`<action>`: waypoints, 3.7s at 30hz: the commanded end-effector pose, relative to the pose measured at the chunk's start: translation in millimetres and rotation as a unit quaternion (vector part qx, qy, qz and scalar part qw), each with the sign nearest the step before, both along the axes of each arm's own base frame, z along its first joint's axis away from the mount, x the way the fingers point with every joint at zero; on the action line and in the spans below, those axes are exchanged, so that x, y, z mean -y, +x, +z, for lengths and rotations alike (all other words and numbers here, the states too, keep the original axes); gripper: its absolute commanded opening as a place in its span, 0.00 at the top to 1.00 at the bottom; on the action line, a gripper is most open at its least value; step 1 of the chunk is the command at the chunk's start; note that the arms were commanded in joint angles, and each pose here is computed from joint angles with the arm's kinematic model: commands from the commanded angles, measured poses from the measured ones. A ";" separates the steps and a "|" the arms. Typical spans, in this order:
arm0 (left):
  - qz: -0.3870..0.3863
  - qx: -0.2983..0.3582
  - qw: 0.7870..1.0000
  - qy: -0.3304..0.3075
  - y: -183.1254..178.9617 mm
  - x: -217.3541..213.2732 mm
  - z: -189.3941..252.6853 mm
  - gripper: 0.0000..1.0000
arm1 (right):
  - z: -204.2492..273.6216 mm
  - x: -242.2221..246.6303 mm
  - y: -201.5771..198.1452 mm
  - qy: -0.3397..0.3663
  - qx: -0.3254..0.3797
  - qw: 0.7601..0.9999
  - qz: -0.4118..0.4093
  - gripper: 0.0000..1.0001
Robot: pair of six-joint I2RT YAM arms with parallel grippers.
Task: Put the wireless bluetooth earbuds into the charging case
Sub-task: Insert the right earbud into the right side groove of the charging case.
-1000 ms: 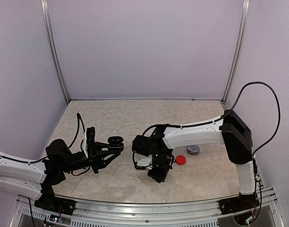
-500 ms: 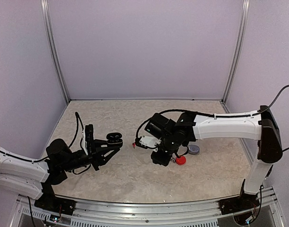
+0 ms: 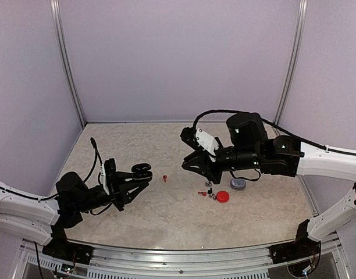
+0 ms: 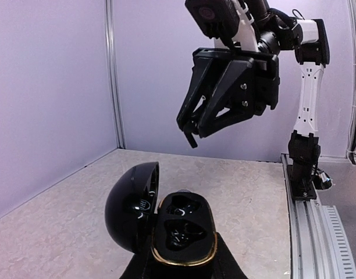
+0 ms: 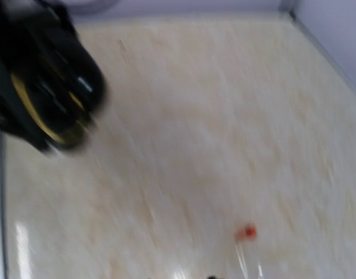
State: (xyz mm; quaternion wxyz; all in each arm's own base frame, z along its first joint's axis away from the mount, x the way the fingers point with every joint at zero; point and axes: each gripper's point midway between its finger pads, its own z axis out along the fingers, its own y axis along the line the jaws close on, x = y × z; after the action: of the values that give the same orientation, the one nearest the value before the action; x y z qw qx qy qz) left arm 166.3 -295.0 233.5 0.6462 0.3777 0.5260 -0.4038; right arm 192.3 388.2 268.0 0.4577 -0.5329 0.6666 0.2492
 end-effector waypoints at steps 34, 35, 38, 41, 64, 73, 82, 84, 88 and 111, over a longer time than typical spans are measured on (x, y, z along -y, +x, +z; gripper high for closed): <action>0.036 0.053 0.996 -0.060 1.8 23.5 56.0 0.95 | 89.5 -58.8 -52.0 0.241 0.075 0.958 0.137 0.84; 0.036 0.053 0.996 -0.060 1.8 23.4 55.7 0.95 | 89.2 -59.7 -50.7 0.242 0.074 0.958 0.134 0.84; 0.036 0.053 0.996 -0.060 1.9 23.3 55.6 0.95 | 86.0 -62.3 -46.3 0.240 0.072 0.960 0.125 0.84; 0.036 0.052 0.996 -0.063 1.1 22.2 56.3 0.95 | 83.2 -64.9 -44.4 0.238 0.070 0.961 0.123 0.84; 0.036 0.050 0.995 -0.072 -4.5 14.3 56.3 0.95 | 60.5 -73.2 -21.6 0.223 0.057 0.971 0.067 0.85; 0.041 0.053 0.995 -0.074 -3.5 13.4 58.3 0.95 | 43.6 -80.5 -19.3 0.200 0.036 0.977 0.066 0.84; 0.050 0.054 0.994 -0.083 -2.6 8.1 61.2 0.95 | 31.7 -82.0 -13.0 0.187 0.008 0.981 0.043 0.85; 0.053 0.054 0.994 -0.085 -1.8 7.0 62.3 0.95 | 30.0 -81.8 -12.0 0.184 0.007 0.982 0.042 0.85; 0.051 0.057 0.993 -0.088 -3.3 6.0 63.4 0.95 | 25.7 -80.7 -10.0 0.185 -0.015 0.982 0.026 0.86; 0.063 0.105 0.991 -0.059 -8.0 -0.1 63.5 0.95 | 34.4 -65.5 -13.7 0.195 -0.003 0.981 0.021 0.92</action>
State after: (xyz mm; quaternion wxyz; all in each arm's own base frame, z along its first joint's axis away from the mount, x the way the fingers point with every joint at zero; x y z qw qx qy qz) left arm 169.6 -303.3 263.5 0.7093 0.3652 0.5029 -0.3326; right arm 171.3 466.2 312.6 0.5396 -0.4501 0.5782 0.4148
